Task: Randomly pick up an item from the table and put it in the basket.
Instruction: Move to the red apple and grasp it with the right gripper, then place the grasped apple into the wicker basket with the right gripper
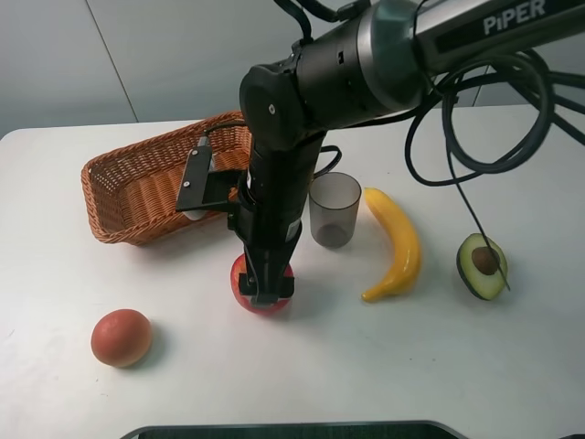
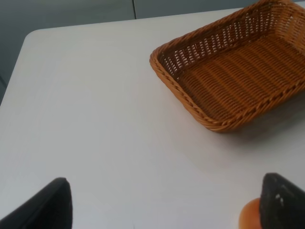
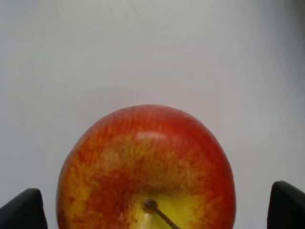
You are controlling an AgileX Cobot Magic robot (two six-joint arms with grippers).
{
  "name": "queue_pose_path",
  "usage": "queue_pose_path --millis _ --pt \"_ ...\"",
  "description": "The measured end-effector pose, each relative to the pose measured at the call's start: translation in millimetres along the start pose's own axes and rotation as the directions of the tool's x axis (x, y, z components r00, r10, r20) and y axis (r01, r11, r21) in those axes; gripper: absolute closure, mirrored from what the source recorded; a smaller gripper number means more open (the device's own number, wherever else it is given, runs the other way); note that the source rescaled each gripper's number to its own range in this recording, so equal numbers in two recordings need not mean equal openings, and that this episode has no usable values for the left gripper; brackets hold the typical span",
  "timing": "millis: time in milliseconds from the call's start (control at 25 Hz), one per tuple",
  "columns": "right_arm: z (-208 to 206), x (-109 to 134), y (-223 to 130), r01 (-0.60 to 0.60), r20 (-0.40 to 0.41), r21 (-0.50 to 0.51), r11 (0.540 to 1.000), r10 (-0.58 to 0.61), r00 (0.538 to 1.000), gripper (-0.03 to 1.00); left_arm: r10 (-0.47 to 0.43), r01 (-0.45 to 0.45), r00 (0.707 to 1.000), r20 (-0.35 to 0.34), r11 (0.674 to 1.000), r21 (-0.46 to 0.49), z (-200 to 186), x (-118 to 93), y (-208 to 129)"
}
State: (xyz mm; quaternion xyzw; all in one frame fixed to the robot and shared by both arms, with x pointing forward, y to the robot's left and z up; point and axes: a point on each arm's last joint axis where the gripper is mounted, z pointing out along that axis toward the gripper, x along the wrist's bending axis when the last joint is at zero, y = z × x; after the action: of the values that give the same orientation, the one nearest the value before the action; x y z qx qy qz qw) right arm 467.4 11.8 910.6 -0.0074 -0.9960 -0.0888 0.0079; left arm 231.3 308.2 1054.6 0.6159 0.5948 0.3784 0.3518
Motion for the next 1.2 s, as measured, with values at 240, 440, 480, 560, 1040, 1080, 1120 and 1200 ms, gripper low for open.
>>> queue_pose_path --millis 240,440,480,560,1040,1080,1120,1200 --pt "9.9 -0.7 -1.2 -0.006 -0.012 0.017 1.0 0.006 1.0 -0.03 0.0 0.0 1.0 0.0 1.0 0.0 0.0 0.0 0.0" --pt "13.7 -2.4 -0.1 -0.022 0.001 0.005 1.0 0.022 1.0 -0.03 0.0 0.0 1.0 0.0 1.0 0.0 0.0 0.0 0.0" --pt "13.7 -2.9 0.3 -0.022 0.006 0.0 1.0 0.022 1.0 -0.03 0.0 0.0 1.0 0.0 1.0 0.0 0.0 0.0 0.0" --pt "13.7 -3.2 0.7 -0.022 0.01 -0.004 1.0 0.022 1.0 0.01 0.0 0.0 1.0 0.0 1.0 0.0 0.0 0.0 0.0" --pt "13.7 -3.2 0.7 -0.027 0.01 -0.004 1.0 0.027 1.0 0.94 0.0 0.0 1.0 0.0 1.0 0.0 0.0 0.0 0.0" --pt "13.7 -3.2 0.7 -0.027 0.01 -0.004 1.0 0.027 1.0 0.94 0.0 0.0 1.0 0.0 1.0 0.0 0.0 0.0 0.0" --pt "13.7 -3.2 0.7 -0.027 0.01 -0.004 1.0 0.027 1.0 0.94 0.0 0.0 1.0 0.0 1.0 0.0 0.0 0.0 0.0" --pt "13.7 -3.2 0.7 -0.027 0.01 -0.004 1.0 0.027 1.0 0.94 0.0 0.0 1.0 0.0 1.0 0.0 0.0 0.0 0.0"
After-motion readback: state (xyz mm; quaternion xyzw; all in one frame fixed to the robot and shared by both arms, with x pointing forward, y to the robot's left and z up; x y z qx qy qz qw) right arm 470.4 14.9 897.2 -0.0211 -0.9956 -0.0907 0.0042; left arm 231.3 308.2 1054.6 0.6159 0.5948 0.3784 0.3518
